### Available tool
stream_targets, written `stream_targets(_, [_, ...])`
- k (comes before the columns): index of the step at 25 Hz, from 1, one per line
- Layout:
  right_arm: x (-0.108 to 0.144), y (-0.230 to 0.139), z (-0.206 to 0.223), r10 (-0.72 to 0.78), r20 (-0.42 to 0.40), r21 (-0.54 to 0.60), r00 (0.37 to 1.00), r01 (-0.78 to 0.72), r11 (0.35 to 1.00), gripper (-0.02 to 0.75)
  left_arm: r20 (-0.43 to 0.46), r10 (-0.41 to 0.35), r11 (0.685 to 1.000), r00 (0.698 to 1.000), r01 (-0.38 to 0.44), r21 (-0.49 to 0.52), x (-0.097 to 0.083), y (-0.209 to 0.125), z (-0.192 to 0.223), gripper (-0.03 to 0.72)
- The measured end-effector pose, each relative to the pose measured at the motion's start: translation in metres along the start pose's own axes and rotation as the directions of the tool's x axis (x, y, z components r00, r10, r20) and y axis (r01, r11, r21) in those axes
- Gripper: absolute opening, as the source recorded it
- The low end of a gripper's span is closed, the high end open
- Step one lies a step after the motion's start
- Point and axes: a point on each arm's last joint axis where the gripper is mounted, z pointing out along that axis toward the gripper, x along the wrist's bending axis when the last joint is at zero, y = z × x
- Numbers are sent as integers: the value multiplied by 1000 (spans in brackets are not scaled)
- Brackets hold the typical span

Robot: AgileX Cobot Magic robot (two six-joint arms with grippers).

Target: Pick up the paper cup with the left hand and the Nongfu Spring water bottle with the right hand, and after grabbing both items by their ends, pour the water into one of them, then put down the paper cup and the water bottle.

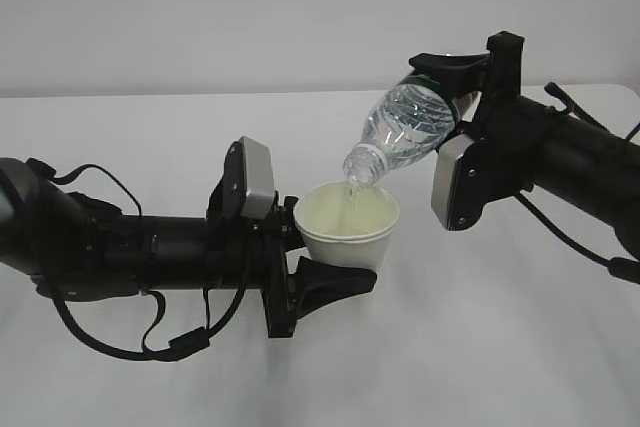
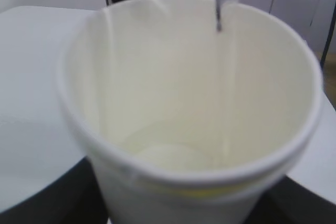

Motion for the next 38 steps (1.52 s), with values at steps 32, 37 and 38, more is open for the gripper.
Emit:
stream_targets(32, [0,1,0,-6,-1,-6,1000,6,1000,448,12,6,1000,1000,-6,5,-1,0,0,452])
stream_targets(37, [0,1,0,-6,-1,-6,1000,6,1000,448,12,6,1000,1000,-6,5,-1,0,0,452])
stream_targets(38, [0,1,0,-6,-1,-6,1000,6,1000,448,12,6,1000,1000,-6,5,-1,0,0,452])
